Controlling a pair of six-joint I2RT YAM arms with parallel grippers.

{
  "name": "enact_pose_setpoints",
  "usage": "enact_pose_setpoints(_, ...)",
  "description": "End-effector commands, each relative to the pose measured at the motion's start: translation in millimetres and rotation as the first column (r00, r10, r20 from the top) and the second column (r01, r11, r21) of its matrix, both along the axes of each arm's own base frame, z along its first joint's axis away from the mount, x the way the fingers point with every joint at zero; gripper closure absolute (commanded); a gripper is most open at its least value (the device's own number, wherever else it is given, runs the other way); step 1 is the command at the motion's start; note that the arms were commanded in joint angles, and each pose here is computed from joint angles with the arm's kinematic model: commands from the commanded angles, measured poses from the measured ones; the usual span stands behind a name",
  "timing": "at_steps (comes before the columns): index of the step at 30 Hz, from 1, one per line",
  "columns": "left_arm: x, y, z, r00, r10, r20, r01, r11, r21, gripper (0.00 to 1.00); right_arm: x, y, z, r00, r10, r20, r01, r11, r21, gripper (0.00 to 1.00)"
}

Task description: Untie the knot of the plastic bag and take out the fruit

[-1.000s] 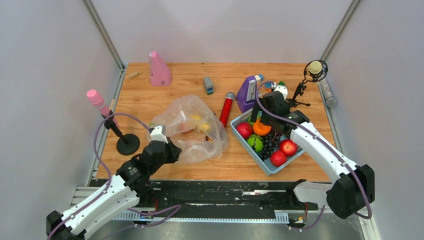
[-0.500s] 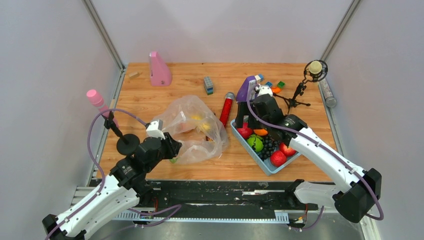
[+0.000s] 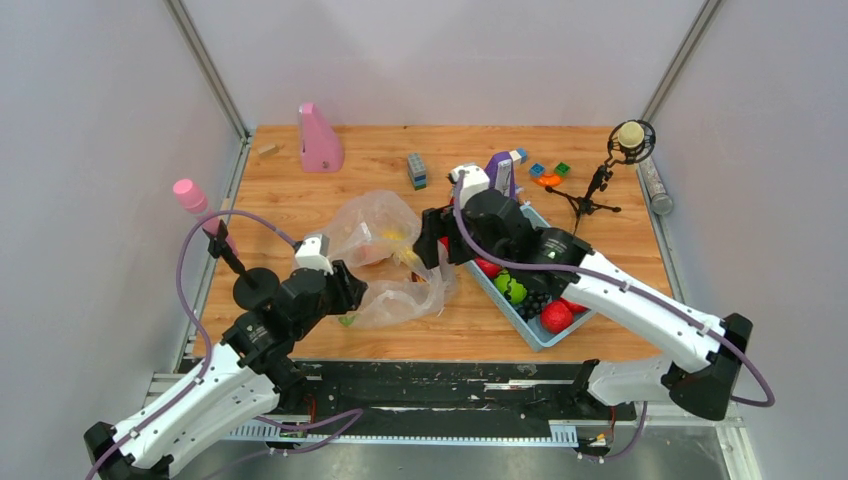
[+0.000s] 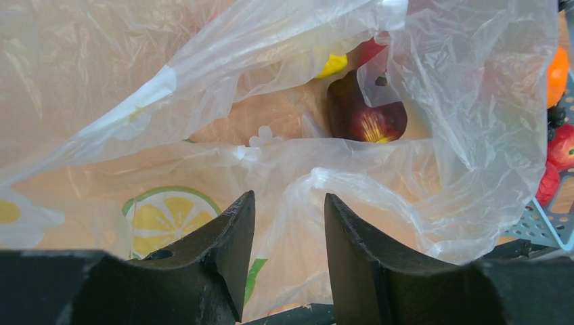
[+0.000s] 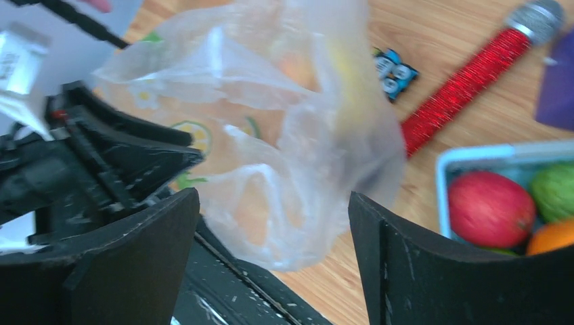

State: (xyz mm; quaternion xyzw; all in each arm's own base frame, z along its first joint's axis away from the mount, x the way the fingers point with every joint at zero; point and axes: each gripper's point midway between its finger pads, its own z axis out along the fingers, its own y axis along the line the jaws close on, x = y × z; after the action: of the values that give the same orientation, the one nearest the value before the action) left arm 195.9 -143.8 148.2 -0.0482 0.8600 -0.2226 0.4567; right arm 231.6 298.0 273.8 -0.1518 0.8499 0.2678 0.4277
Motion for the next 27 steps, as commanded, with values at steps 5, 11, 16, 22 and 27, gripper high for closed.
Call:
enact_pose_setpoints(5, 11.0, -6.5, 30.3, 0.996, 0.0, 0.09, 0.004, 0.999, -0.042, 0.59, -19.4, 83.8, 21.0, 0.977, 0.211, 0.026, -0.212, 0.976, 0.051, 0.37)
enact_pose_setpoints(11, 12.3, -6.9, 26.1, 0.995, 0.0, 0.097, 0.004, 0.999, -0.041, 0.71, -15.7, 124.1, -8.5, 0.966, 0.252, -0.067, -0.247, 0.967, 0.067, 0.61)
enact_pose_setpoints(16, 12.8, -8.9, 14.5, 0.996, -0.002, 0.088, 0.006, 0.999, -0.043, 0.8, -8.5, 146.7, -39.0, 0.956, 0.263, -0.127, -0.26, 0.965, 0.037, 0.7)
enact_pose_setpoints(22, 14.8, -10.2, 1.8, 0.997, -0.007, 0.07, 0.008, 1.0, -0.016, 0.94, 30.0, 146.2, -81.4, 0.975, 0.137, -0.172, -0.145, 0.989, -0.033, 0.76)
enact_pose_setpoints(27, 17.2, -7.3, -5.1, 0.997, -0.001, 0.074, 0.0, 1.0, 0.013, 1.0, 57.0, 128.8, -114.9, 0.969, 0.07, -0.235, -0.093, 0.992, -0.087, 0.75)
